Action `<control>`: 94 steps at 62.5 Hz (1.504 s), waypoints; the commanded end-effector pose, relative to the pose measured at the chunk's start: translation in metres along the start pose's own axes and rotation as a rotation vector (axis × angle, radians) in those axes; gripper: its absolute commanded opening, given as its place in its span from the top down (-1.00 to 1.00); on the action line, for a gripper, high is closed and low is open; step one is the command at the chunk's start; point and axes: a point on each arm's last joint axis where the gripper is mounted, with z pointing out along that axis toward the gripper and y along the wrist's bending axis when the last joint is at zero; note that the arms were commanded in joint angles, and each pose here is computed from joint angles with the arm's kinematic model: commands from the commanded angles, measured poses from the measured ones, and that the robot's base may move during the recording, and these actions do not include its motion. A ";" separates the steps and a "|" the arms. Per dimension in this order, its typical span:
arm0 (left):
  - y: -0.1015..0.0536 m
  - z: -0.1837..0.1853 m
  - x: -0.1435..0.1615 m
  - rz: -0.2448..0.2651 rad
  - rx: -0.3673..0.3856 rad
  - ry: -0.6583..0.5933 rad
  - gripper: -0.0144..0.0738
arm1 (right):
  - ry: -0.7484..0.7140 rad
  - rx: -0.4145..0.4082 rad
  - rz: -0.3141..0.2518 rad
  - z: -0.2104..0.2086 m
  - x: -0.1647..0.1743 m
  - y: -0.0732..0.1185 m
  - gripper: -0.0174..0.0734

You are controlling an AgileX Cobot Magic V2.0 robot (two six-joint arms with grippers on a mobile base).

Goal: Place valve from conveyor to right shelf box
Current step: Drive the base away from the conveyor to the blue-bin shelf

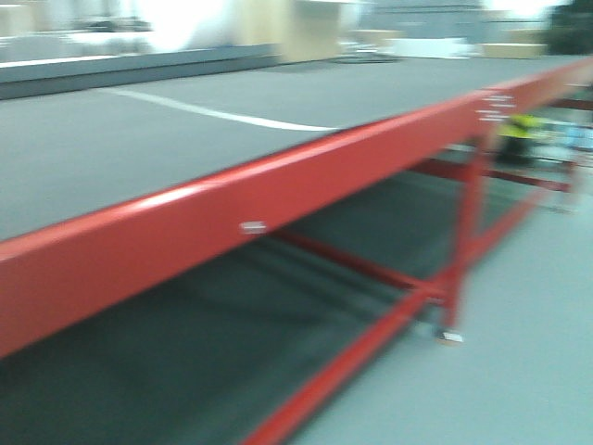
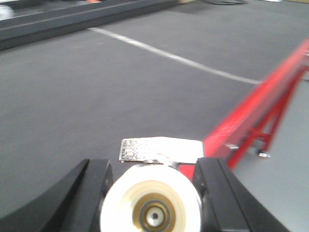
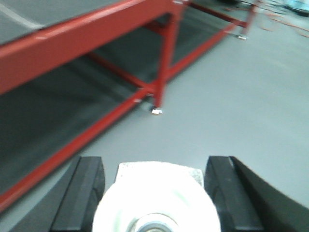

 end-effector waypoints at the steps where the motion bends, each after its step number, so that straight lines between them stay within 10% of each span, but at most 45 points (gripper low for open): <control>1: 0.000 -0.002 -0.007 -0.005 0.001 -0.063 0.92 | -0.086 0.015 -0.014 -0.004 -0.009 -0.001 0.97; 94: 0.000 -0.002 -0.007 -0.005 0.001 -0.063 0.92 | -0.086 0.015 -0.014 -0.004 -0.009 -0.001 0.97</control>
